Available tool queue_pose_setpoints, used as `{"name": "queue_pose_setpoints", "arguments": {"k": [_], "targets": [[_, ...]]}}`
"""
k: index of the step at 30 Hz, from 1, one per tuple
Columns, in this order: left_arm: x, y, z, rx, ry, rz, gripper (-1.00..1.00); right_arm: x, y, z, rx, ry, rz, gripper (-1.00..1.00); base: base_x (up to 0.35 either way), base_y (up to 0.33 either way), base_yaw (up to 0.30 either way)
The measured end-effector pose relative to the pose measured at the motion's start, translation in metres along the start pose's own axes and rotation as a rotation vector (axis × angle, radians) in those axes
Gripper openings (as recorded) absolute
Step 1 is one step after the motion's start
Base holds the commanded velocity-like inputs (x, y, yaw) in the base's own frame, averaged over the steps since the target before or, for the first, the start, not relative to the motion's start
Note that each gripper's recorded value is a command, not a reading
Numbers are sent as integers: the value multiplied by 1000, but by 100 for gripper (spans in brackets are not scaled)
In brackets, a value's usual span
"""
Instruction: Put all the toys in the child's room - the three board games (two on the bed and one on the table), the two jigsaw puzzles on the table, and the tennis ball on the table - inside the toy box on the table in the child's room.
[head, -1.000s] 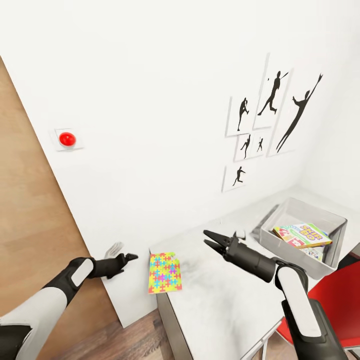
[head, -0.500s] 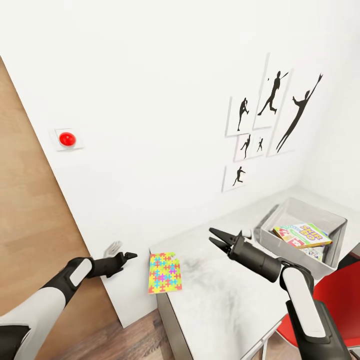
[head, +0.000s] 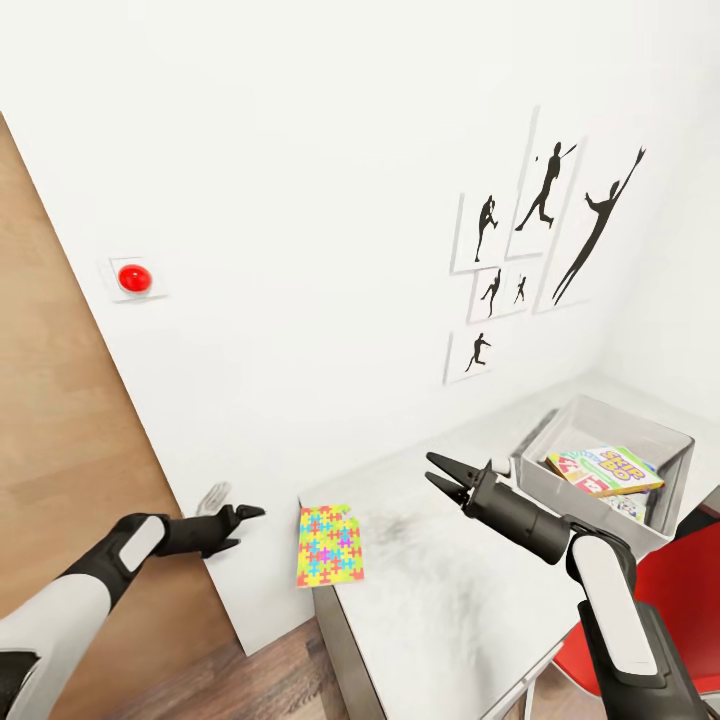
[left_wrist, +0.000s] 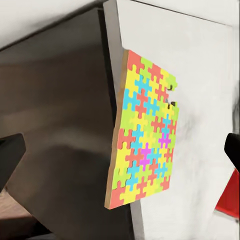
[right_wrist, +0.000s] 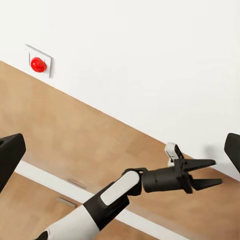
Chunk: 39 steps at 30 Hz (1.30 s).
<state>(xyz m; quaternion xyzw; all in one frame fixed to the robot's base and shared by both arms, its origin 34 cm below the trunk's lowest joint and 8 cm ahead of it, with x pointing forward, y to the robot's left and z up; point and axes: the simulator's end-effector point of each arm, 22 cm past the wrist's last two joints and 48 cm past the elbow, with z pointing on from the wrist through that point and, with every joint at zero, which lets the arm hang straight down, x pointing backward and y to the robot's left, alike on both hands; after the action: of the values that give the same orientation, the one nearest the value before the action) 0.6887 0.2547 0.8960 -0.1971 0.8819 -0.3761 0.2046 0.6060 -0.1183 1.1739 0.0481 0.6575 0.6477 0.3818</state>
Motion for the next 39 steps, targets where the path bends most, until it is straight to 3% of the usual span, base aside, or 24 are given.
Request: {"name": "queue_pose_setpoints", "arguments": {"k": [9,39], "targets": [[-1,-13,-10,84,19,-12,100,1,1,1,-3,0,1,100,0,0,0],[3,-15,-6,86,27,-11,100,1,0,1,0,1,1,100,0,0,0]]}}
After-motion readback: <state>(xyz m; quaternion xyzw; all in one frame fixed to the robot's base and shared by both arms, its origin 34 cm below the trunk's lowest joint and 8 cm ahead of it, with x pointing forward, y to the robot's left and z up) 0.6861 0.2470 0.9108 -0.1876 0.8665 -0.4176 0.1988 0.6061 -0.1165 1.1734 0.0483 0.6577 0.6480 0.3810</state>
